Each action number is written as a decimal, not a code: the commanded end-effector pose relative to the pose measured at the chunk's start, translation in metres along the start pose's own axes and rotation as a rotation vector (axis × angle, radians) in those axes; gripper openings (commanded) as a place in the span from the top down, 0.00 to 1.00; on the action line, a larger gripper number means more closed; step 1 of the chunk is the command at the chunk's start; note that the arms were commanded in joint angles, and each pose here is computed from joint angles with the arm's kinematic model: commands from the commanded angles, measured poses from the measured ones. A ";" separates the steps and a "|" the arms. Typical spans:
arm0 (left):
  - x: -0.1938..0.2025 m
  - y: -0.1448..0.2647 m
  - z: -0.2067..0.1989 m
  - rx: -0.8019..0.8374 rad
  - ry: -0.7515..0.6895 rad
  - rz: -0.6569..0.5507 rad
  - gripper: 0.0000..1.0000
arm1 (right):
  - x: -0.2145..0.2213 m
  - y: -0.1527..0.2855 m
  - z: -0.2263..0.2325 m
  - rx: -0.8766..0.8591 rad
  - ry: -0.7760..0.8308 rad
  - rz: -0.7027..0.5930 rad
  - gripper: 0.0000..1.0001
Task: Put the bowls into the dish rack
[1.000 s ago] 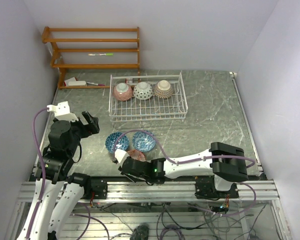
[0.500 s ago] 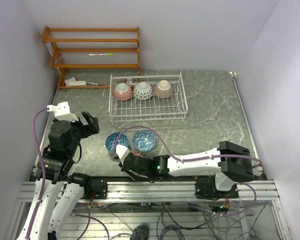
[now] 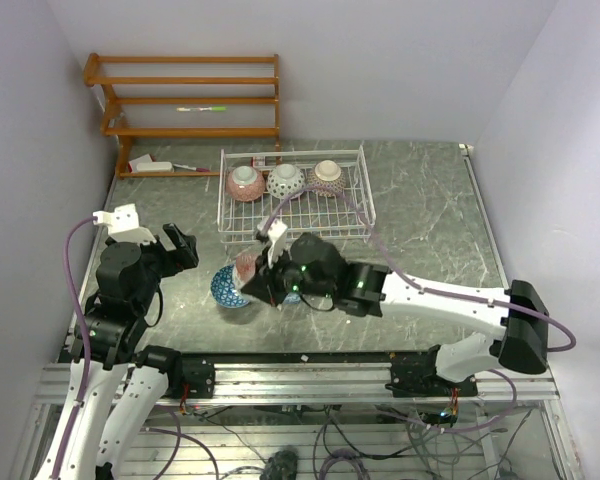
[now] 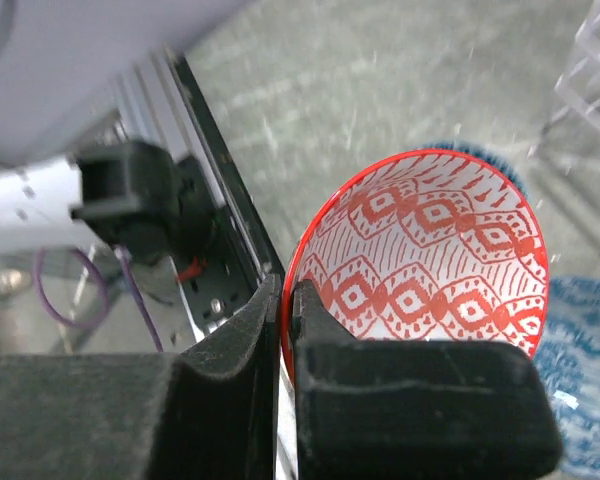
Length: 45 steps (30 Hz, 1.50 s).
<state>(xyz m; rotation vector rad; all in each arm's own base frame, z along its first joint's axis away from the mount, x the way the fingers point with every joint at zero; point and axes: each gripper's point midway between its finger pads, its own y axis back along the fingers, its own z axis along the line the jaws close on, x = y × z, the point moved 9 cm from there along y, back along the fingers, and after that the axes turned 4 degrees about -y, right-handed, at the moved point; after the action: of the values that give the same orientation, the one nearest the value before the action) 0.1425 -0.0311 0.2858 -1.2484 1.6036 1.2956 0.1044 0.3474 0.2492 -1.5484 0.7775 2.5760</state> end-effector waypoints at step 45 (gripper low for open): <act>-0.002 0.001 0.003 -0.032 0.016 -0.020 0.02 | -0.068 -0.102 -0.276 -0.155 -0.908 -0.438 1.00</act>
<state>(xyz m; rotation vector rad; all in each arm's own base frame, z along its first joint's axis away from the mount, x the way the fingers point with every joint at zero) 0.1413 -0.0301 0.2862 -1.2614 1.5976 1.2984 0.3858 0.3421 0.1690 -0.3957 0.1669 2.5967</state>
